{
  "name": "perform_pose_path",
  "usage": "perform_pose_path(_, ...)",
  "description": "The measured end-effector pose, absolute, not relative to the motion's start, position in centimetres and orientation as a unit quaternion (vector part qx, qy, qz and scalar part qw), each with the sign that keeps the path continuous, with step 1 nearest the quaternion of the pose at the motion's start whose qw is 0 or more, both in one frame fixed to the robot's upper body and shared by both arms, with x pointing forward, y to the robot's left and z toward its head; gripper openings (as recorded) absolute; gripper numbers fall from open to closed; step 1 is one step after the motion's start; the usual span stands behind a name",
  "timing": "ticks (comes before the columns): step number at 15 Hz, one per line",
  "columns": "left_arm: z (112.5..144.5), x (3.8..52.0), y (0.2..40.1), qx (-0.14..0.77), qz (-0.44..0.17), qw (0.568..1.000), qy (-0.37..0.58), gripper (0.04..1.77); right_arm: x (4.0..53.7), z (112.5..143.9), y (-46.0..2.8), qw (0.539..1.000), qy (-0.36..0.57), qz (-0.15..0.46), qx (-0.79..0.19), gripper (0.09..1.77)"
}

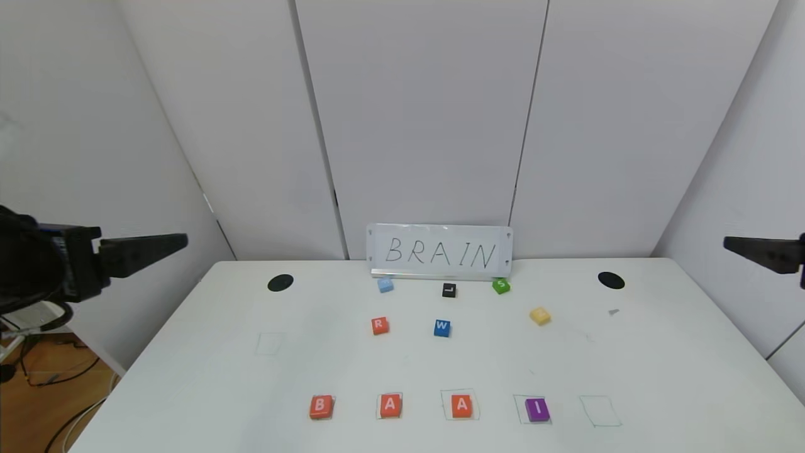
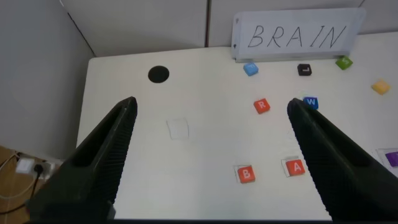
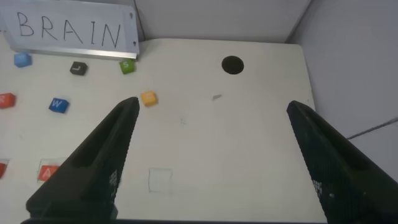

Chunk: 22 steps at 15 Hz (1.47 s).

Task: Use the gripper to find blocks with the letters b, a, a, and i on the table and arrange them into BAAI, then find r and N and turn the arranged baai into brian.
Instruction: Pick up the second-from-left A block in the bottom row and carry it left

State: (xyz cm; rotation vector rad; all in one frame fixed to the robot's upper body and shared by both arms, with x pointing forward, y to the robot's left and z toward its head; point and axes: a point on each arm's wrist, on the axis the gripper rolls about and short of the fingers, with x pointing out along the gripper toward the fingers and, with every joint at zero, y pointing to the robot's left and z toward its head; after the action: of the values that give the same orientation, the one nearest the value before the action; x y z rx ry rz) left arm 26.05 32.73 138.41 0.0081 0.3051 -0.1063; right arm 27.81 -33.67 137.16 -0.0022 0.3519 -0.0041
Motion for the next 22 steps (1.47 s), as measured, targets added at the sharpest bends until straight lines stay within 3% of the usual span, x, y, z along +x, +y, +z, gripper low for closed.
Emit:
perform_pose_path(11, 135.3, 33.9, 30.7, -0.011, -0.05, 0.966, 0.255, 1.72, 35.3, 134.0, -33.7, 0.962, 0.273, -0.019, -0.008, 1.71)
perform_pose_path(22, 136.4, 33.8, 25.0, -0.086, -0.011, 0.883, 0.461, 1.72, 34.1, 134.5, -32.7, 0.959, 0.282, 0.0, -0.01, 1.71)
